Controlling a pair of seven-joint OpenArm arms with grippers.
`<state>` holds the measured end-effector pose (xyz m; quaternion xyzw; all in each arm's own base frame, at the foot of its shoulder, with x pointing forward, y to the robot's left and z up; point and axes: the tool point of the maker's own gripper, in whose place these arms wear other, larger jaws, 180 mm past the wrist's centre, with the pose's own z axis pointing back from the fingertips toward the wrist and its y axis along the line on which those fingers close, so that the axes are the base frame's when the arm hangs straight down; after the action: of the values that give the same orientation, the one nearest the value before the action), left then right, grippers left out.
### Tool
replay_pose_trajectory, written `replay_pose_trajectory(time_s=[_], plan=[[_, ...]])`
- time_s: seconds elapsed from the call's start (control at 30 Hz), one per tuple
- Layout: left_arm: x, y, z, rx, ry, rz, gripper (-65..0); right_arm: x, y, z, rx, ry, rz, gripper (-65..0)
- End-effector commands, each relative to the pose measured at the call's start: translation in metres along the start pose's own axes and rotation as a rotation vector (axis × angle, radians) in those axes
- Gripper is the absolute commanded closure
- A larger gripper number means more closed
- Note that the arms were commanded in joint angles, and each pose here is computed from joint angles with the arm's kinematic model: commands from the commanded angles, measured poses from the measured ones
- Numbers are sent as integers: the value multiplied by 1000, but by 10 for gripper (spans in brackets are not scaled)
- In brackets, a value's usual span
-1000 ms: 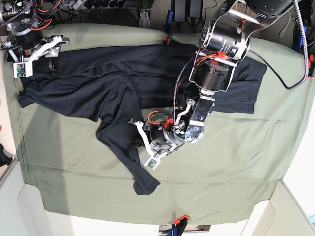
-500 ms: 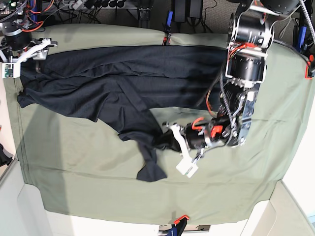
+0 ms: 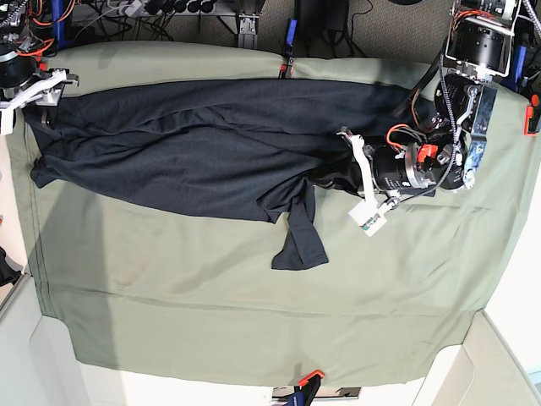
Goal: Fold the T-shirt properly
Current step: 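Grasp the loose sleeve with the left gripper and fold it onto the strip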
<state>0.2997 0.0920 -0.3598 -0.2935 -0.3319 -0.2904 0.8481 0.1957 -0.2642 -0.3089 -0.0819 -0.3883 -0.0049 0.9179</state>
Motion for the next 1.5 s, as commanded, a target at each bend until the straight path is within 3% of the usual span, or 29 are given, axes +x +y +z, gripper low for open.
replay_pose_trajectory(time_s=[0.0,0.07,0.17,0.2,0.23,0.4,0.53,0.63,0.8,0.9,1.03,1.27,1.47], plan=[[17,0,5,-6,-51,-23,0,13,-2,4,-5,-49,10,-418],[19,1,5,-3,-52,-27,-8,12,-2,4,-5,-45,11,-418],[21,2,6,1,-52,-33,-300,11,-2,4,-6,-41,11,-417],[22,2,6,0,-59,-33,-375,11,-2,4,-5,-41,10,-417],[25,2,6,1,-74,-35,-402,11,-2,4,-5,-41,10,-417],[70,12,13,25,-180,-94,-401,10,-2,4,-5,-37,11,-418],[114,30,21,116,-248,-214,-401,4,-2,6,-5,-22,14,-417],[131,46,17,183,-275,-232,-401,3,-2,6,-4,-17,12,-417],[117,80,-23,245,-250,-101,-401,3,-2,6,-5,-18,12,-418],[100,103,-39,315,-207,-104,-401,3,-2,6,-5,-18,13,-417],[85,132,-37,447,-179,-96,-401,2,-2,6,-7,-15,15,-417],[79,128,-46,428,-168,-55,-401,2,-2,6,-6,-12,15,-417],[74,105,-69,331,-165,73,-401,2,-2,6,-5,-13,13,-417]])
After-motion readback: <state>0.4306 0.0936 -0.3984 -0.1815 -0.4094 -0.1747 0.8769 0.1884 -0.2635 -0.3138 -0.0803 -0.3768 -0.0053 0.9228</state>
